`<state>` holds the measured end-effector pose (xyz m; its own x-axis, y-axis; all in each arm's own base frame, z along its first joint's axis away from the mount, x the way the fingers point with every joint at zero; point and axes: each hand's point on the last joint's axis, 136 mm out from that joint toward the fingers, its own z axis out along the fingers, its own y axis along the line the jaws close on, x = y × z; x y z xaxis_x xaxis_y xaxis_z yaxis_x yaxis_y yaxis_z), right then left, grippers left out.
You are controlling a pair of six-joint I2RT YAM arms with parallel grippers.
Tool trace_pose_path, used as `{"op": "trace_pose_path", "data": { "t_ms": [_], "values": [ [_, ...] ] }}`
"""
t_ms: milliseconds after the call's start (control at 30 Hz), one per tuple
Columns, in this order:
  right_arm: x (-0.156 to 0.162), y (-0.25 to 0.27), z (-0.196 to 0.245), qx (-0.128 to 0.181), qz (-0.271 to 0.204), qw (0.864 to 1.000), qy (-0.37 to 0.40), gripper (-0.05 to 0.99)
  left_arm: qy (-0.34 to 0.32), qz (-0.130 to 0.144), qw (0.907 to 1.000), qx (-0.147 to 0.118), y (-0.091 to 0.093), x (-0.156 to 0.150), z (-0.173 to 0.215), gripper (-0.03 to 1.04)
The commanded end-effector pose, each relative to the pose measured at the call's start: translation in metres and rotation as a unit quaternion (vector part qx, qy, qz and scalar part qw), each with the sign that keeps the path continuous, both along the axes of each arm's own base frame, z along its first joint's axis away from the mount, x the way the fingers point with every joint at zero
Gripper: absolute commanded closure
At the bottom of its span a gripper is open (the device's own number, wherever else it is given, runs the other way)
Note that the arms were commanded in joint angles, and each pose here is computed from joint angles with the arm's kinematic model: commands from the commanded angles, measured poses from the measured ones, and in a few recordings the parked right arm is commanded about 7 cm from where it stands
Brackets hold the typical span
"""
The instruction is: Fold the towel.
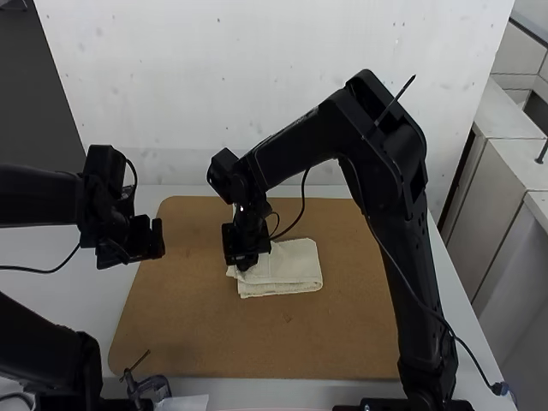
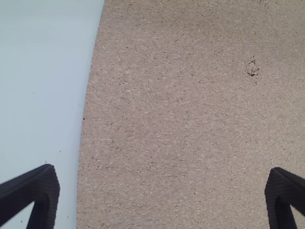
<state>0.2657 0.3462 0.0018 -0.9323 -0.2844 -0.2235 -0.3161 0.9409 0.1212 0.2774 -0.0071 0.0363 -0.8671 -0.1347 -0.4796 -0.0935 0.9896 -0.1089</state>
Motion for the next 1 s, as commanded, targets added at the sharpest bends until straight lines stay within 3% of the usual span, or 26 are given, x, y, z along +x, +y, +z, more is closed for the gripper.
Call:
{"op": "trace_pose_path", "data": {
  "t_ms": [0, 433, 467, 633, 733, 800, 967],
  "values": [
    [-0.005, 0.019, 0.016, 0.034, 0.013, 0.999, -0.003, 0.92, 0.007, -0.003, 1.0, -0.002, 0.001, -0.006, -0.007, 0.04],
    [0.01, 0.012, 0.034, 0.054, -0.005, 0.998, -0.012, 0.89, 0.004, -0.003, 1.0, -0.001, 0.002, -0.006, -0.006, 0.04],
    [0.013, 0.01, 0.039, 0.054, -0.009, 0.998, -0.013, 0.8, 0.004, -0.003, 1.0, -0.001, 0.002, -0.005, -0.005, 0.04],
    [0.031, -0.012, 0.078, 0.068, -0.034, 0.997, -0.029, 0.12, -0.012, -0.006, 0.9999, 0.0, 0.002, -0.002, 0.003, 0.04],
    [0.045, -0.031, 0.103, 0.082, -0.048, 0.994, -0.05, 0.07, -0.028, -0.008, 0.9996, 0.0, 0.001, 0.002, 0.013, 0.04],
    [0.052, -0.048, 0.115, 0.087, -0.062, 0.993, -0.059, -0.01, -0.038, -0.013, 0.9992, -0.001, -0.002, 0.005, 0.022, 0.04],
    [0.064, -0.121, 0.121, 0.072, -0.108, 0.988, -0.081, -0.02, -0.05, -0.02, 0.9986, -0.001, -0.005, 0.008, 0.033, 0.04]
  ]
}}
